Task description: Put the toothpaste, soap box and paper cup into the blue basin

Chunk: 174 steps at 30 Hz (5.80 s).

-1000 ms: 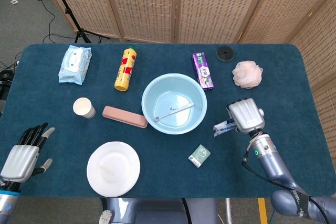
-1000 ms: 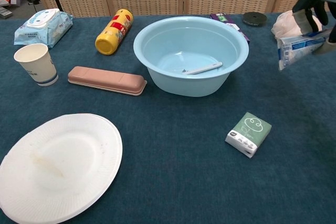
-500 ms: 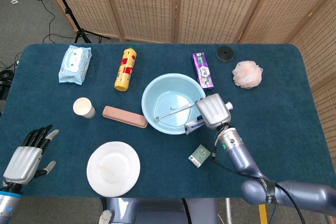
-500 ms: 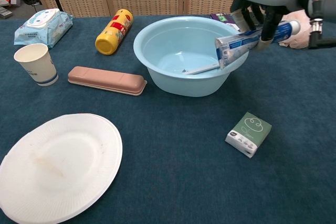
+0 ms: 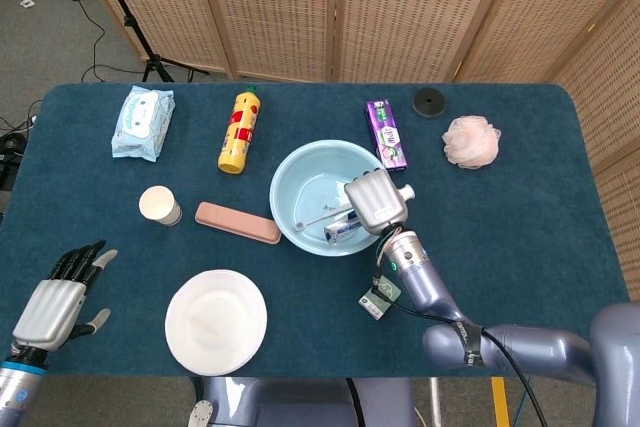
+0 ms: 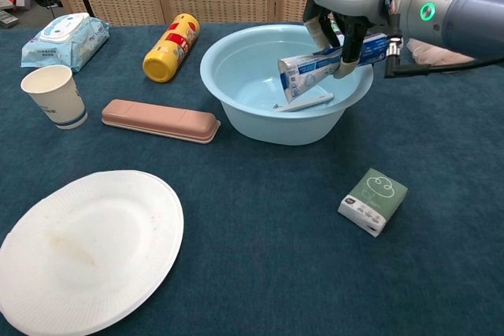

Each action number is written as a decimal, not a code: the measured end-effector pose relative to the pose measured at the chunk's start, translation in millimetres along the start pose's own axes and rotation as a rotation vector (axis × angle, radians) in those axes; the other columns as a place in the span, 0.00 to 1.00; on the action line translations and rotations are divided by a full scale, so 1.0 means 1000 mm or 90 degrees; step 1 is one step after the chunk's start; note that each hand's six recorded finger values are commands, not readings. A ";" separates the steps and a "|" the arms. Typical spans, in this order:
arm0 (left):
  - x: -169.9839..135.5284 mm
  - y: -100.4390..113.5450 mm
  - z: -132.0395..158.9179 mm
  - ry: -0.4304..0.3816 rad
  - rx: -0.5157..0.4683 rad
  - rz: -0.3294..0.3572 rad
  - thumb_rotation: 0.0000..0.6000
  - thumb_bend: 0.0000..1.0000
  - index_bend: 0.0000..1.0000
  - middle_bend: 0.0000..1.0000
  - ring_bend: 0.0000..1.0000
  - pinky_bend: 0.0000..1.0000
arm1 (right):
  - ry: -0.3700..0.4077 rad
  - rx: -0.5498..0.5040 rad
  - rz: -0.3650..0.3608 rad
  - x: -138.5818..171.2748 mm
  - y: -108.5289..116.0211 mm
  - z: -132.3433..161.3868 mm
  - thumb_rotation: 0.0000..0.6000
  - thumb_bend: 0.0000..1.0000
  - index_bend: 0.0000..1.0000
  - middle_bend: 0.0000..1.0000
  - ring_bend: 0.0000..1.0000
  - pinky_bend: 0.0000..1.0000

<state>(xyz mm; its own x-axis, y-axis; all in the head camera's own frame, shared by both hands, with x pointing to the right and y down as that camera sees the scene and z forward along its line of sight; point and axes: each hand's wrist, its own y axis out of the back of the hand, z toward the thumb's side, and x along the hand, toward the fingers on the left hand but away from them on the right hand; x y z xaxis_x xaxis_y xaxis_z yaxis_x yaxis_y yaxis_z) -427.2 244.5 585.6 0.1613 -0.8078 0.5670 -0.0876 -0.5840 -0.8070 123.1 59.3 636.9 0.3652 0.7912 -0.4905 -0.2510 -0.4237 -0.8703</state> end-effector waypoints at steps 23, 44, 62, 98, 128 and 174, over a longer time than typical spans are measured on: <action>-0.003 0.003 0.004 -0.006 0.006 0.010 1.00 0.28 0.00 0.00 0.00 0.09 | -0.031 0.024 -0.050 0.022 0.013 -0.021 1.00 0.16 0.35 0.09 0.05 0.40; -0.006 0.001 0.009 -0.014 0.018 0.007 1.00 0.27 0.00 0.00 0.00 0.09 | -0.085 -0.031 0.008 0.150 -0.019 -0.081 1.00 0.15 0.27 0.01 0.00 0.35; -0.002 0.000 0.001 0.005 0.021 0.002 1.00 0.27 0.00 0.00 0.00 0.09 | -0.014 -0.126 0.055 0.178 -0.053 -0.026 1.00 0.13 0.20 0.00 0.00 0.34; -0.003 0.010 -0.006 0.023 0.013 0.022 1.00 0.27 0.00 0.00 0.00 0.09 | -0.024 -0.224 0.143 0.161 -0.118 0.005 1.00 0.13 0.20 0.00 0.00 0.34; -0.003 0.013 -0.009 0.029 0.011 0.026 1.00 0.27 0.00 0.00 0.00 0.09 | -0.049 -0.237 0.142 0.154 -0.133 -0.005 1.00 0.16 0.46 0.11 0.06 0.34; -0.003 0.013 -0.008 0.032 0.010 0.026 1.00 0.27 0.00 0.00 0.00 0.09 | -0.115 -0.136 -0.034 0.112 -0.012 -0.074 1.00 0.20 0.70 0.24 0.20 0.42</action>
<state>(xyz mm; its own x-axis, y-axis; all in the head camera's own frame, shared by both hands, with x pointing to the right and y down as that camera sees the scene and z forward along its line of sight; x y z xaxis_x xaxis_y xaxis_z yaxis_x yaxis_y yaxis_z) -436.7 239.0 575.0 0.1089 -0.8345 0.5401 -0.0779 -0.5488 -0.8323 233.7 120.3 589.6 0.2018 0.8726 -0.4448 -0.0335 -0.4477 -0.8935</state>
